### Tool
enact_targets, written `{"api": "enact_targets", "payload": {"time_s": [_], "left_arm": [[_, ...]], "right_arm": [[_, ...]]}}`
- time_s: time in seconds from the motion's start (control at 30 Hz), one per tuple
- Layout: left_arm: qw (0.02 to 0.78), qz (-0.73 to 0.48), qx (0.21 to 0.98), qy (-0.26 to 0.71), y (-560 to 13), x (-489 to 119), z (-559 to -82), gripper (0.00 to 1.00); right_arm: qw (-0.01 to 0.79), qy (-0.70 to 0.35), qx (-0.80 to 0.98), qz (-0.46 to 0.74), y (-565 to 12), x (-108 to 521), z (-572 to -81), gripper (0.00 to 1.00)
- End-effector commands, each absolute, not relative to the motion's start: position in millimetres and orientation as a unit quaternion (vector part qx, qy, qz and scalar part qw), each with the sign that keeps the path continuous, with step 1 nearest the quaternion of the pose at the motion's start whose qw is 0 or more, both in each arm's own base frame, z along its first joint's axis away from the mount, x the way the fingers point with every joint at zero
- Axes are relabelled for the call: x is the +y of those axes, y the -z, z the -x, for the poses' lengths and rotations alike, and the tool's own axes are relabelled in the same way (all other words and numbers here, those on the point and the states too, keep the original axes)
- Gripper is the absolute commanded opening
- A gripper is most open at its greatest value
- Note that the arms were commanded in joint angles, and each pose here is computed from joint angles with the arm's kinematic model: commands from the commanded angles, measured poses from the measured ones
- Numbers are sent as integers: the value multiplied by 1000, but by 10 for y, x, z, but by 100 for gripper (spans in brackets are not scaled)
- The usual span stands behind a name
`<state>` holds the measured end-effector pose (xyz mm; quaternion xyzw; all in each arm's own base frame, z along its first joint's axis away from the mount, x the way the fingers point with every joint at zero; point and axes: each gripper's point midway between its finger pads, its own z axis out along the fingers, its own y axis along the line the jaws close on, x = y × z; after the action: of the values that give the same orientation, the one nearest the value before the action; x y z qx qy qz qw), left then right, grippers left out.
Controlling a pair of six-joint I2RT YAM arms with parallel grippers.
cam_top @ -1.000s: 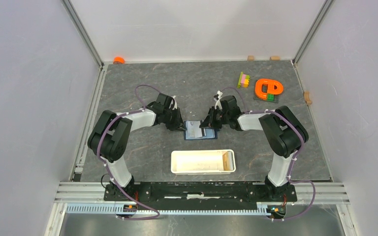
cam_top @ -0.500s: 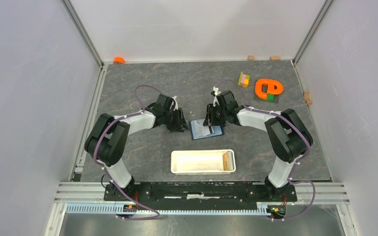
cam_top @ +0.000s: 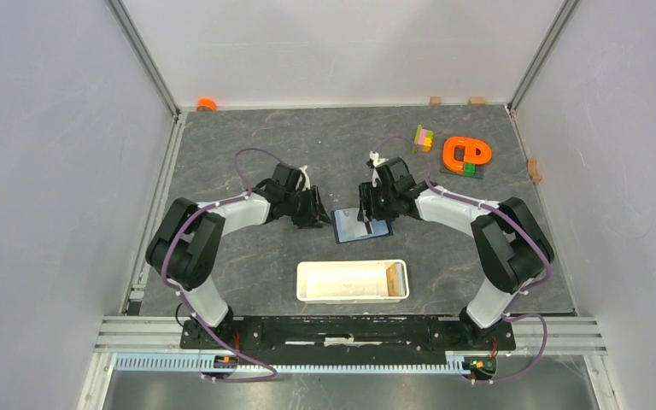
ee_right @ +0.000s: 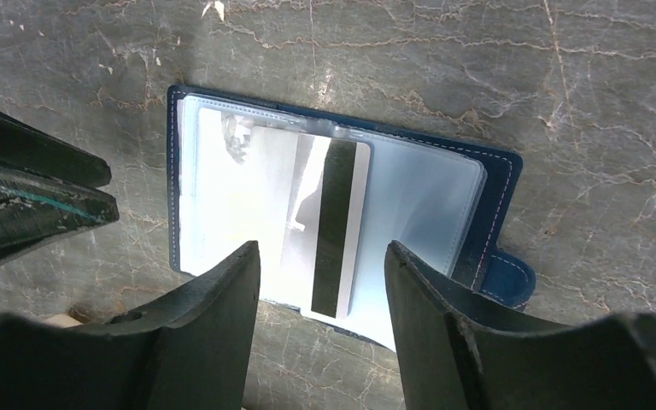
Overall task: Put the credit cards into the card holder
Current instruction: Insert the credit card into the card holder.
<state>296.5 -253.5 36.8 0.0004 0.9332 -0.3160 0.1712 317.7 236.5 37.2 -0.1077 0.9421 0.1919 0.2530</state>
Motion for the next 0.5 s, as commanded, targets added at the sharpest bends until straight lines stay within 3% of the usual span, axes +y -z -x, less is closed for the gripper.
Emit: {"api": "enact_targets", "payload": {"time_s": [0.0,0.2,0.47], "left_arm": [[171,-2,917,360,-443,-2773,-2984,44],[156,3,923,351,-260,-2789,-2971,37],[149,2,925,350,-116,-2792,-2961,21]], "right_arm": [[267,-205,935,111,-507,2419,-3189,60],[246,-207,941,106,-391,2454,-3121,59],[227,-222,942,113,-325,2610,-3058,59]]}}
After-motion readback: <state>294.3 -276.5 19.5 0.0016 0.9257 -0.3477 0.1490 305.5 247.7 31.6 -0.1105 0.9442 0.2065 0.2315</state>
